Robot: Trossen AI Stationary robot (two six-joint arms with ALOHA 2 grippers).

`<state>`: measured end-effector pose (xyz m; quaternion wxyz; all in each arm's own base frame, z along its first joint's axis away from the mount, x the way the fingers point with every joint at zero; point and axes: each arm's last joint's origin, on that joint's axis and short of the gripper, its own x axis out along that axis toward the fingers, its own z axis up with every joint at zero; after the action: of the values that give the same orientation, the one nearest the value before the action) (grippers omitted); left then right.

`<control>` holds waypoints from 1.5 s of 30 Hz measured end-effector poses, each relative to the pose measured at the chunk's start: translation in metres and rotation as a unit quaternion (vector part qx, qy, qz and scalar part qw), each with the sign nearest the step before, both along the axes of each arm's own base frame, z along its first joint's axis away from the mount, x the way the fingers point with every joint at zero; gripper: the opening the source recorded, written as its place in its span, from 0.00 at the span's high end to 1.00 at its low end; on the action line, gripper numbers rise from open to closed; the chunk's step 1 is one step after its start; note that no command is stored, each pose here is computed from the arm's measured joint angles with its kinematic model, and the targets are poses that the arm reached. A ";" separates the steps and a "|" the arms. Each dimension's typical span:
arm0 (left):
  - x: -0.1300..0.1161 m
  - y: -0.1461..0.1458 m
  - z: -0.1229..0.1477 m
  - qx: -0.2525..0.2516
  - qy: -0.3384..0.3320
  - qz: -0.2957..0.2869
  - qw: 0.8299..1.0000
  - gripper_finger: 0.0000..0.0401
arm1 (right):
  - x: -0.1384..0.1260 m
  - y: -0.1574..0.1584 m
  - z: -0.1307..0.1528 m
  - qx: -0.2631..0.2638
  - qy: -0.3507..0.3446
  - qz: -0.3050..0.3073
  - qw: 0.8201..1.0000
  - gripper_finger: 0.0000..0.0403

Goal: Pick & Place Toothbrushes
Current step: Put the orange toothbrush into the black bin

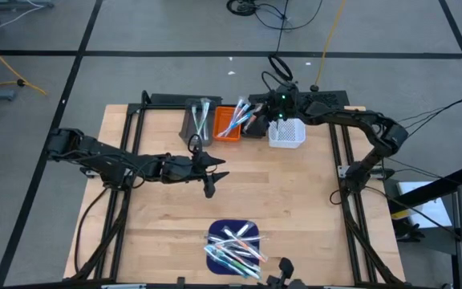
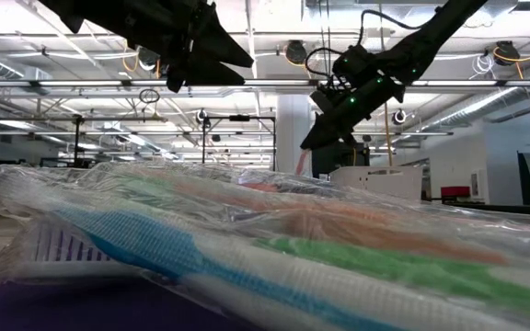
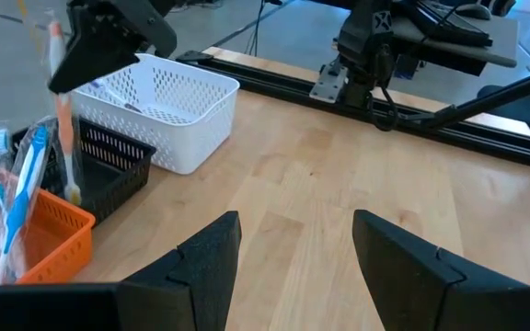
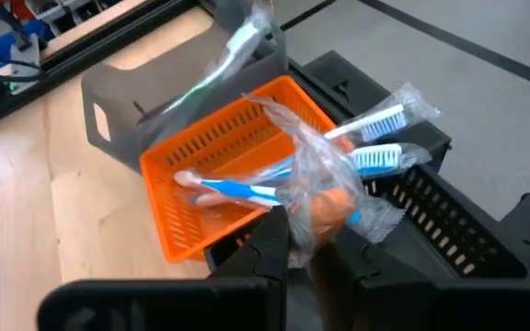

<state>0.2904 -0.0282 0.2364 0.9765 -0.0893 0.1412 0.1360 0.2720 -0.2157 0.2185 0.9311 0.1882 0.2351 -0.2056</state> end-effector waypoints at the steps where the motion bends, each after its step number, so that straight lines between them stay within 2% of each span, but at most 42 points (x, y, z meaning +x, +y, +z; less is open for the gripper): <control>1: 0.000 0.000 0.000 0.000 0.000 0.000 1.000 0.47 | 0.001 -0.001 -0.002 0.000 0.002 0.000 1.000 0.96; 6: 0.000 0.000 0.000 0.000 0.001 0.000 1.000 0.47 | 0.002 -0.004 -0.007 -0.003 0.009 0.001 1.000 0.86; 13: 0.000 0.000 -0.001 0.001 0.006 0.000 1.000 0.47 | -0.002 -0.009 -0.009 -0.031 0.033 -0.039 0.998 0.72; 27: 0.000 0.000 -0.001 0.001 0.007 0.001 1.000 0.47 | -0.003 -0.011 -0.008 -0.054 0.042 -0.042 0.997 0.49; 30: 0.000 0.000 -0.001 0.001 0.007 0.001 1.000 0.47 | -0.004 -0.013 -0.008 -0.069 0.053 -0.067 0.994 0.46; 34: 0.000 0.000 -0.001 0.001 0.007 0.001 1.000 0.47 | -0.004 -0.015 -0.007 -0.073 0.047 -0.071 0.994 0.44; 45: 0.000 0.000 -0.001 0.003 0.008 0.000 1.000 0.47 | -0.002 -0.019 0.001 -0.108 0.018 -0.099 0.989 0.42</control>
<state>0.2900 -0.0278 0.2351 0.9756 -0.0853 0.1483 0.1374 0.2699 -0.2347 0.2195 0.9166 0.1054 0.2088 -0.3243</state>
